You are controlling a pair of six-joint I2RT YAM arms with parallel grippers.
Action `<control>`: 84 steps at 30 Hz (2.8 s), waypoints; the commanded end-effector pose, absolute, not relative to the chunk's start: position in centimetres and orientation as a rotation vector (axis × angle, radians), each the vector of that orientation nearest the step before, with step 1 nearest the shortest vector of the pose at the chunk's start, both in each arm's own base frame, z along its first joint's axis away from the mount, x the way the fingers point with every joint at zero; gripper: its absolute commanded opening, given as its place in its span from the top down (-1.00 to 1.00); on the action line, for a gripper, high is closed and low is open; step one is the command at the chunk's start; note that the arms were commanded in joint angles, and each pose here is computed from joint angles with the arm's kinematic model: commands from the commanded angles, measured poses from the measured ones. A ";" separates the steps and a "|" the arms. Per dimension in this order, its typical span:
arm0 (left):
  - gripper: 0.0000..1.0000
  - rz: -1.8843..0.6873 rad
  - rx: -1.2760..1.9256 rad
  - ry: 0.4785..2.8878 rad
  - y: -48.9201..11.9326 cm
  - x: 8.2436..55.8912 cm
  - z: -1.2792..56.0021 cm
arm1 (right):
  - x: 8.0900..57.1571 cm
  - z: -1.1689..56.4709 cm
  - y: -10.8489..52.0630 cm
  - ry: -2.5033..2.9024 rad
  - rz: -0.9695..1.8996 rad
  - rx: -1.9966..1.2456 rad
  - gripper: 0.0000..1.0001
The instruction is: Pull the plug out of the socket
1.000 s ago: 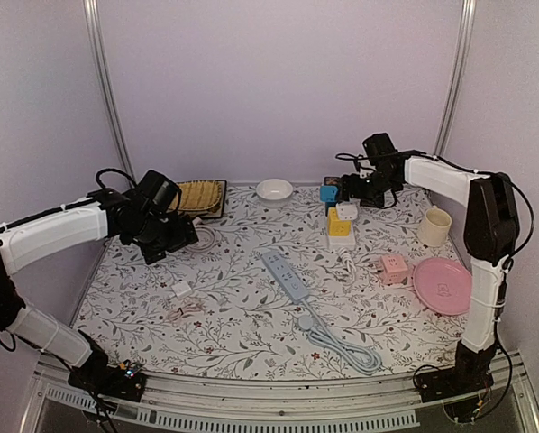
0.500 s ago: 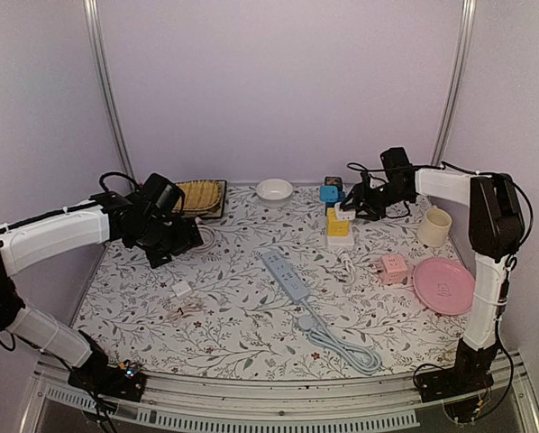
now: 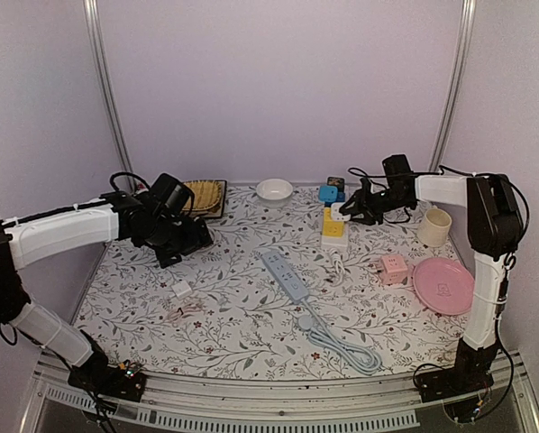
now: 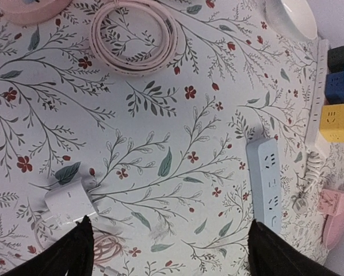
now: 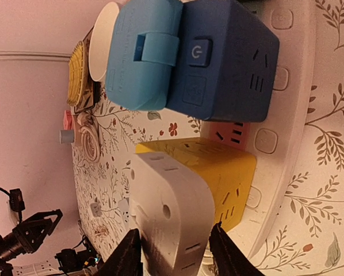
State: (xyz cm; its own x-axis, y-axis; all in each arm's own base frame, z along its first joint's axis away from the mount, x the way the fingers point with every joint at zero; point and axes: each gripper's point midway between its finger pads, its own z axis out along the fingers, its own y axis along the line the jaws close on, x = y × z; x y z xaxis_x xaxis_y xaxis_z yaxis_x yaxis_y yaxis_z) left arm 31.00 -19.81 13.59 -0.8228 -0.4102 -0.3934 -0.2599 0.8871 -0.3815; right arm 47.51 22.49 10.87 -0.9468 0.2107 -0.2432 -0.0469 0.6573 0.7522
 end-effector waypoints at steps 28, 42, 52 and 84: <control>-0.85 -0.726 -0.137 2.577 -32.5 32.7 14.7 | 36.8 9.6 27.9 2.619 1.485 -0.008 0.94; -0.50 -0.815 0.104 2.694 -42.2 31.3 10.3 | 26.7 7.4 29.0 2.736 1.484 -0.131 0.94; -0.06 -0.870 0.110 2.715 -42.9 29.0 9.2 | 27.6 7.5 29.2 2.717 1.477 -0.111 0.94; -0.08 -0.645 0.157 2.966 -40.4 24.3 3.5 | 28.0 11.8 31.8 2.558 1.780 -0.260 0.94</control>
